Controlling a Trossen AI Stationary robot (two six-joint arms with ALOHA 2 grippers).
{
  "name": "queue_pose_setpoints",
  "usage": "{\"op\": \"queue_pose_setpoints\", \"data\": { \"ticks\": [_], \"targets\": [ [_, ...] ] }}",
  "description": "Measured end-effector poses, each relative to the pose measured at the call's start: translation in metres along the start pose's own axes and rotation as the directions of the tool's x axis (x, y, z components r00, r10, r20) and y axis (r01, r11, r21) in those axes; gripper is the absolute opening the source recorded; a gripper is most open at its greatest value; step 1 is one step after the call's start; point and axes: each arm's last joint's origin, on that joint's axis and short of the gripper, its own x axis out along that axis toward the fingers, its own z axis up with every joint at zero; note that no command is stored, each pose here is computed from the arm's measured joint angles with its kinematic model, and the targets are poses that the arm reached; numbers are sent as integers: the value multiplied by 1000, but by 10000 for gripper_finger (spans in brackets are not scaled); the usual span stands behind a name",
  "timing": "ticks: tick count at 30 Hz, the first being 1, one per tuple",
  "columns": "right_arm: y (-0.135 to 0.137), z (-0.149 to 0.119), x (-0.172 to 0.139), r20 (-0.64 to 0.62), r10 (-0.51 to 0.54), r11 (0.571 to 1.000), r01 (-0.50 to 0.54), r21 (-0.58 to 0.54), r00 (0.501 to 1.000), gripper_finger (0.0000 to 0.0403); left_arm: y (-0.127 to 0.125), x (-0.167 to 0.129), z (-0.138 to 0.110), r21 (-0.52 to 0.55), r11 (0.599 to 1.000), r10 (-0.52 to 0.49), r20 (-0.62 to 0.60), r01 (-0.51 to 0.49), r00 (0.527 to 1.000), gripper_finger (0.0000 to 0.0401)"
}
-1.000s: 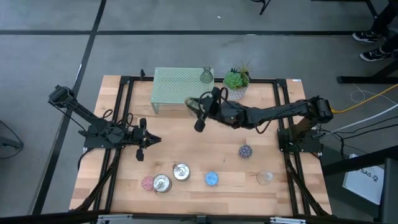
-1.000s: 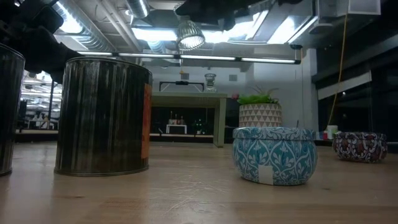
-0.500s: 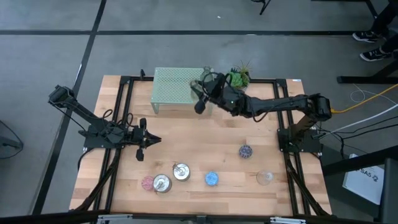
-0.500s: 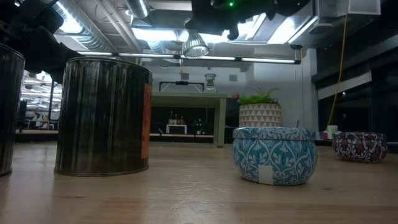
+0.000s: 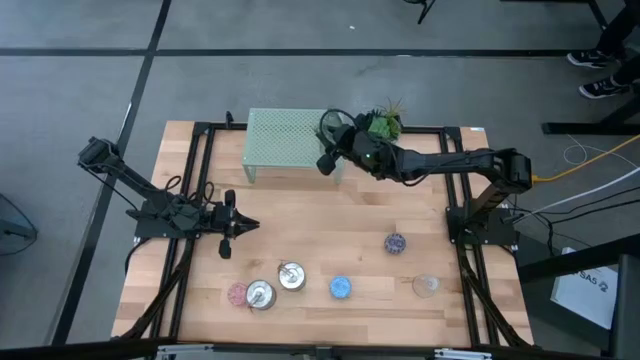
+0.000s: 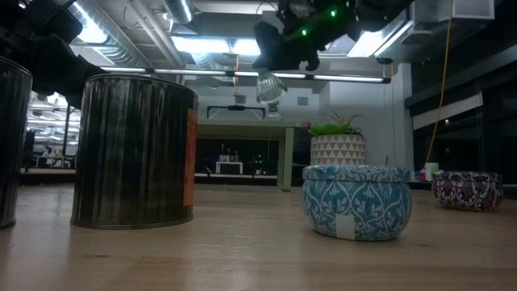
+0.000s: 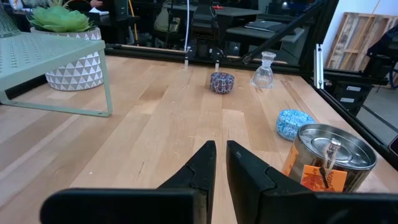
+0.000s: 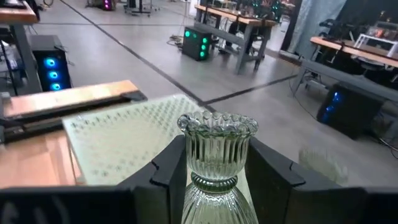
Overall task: Pick & Place candle stick holders
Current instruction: Put the green glass candle holder on the shelf
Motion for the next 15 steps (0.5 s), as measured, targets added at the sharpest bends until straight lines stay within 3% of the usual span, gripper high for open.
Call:
{"op": "queue_pose_setpoints", "data": {
  "ticks": [11,15],
  "targets": [
    [-19,-40,-2,133,-75,994,63,94,988,135,0,0,0,0,1000,0,0,0,1000,31],
    [-25,-53,-2,95,-89,992,80,93,992,135,0,0,0,0,1000,0,0,0,1000,31]
  ]
}}
